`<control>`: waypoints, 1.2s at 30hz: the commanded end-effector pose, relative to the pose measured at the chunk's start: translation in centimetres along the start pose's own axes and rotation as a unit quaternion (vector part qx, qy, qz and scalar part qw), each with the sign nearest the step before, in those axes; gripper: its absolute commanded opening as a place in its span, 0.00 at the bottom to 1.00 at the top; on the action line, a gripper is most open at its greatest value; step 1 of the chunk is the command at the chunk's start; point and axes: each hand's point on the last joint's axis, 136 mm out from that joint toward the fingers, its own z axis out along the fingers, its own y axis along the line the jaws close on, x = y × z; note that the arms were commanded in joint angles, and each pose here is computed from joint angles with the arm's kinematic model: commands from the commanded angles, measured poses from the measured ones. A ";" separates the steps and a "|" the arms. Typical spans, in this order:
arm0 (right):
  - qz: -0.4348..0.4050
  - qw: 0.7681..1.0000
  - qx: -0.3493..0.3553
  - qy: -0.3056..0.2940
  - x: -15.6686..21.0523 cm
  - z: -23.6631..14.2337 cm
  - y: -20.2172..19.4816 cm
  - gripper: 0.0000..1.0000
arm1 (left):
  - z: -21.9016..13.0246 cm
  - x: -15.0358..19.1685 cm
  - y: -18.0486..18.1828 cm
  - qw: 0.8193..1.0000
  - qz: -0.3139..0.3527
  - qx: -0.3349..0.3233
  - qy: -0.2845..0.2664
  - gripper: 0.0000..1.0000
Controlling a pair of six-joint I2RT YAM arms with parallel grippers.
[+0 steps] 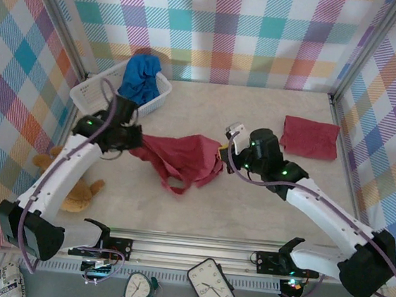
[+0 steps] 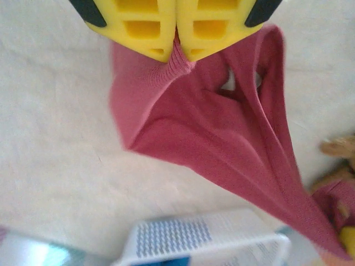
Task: Fold and stack the tank tops
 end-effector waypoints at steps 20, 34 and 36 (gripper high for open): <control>-0.003 0.998 0.061 -0.014 1.7 -5.2 -3.6 0.00 | 13.9 -7.3 -10.9 0.990 0.077 0.100 0.065 0.05; 0.196 0.962 0.168 0.093 10.0 -4.2 -10.9 0.00 | 20.9 -7.5 -18.9 0.984 0.127 0.095 0.079 0.43; 0.215 0.955 0.174 0.106 11.3 -4.0 -11.6 0.00 | 19.2 -6.9 -18.9 0.982 0.134 0.097 0.090 0.48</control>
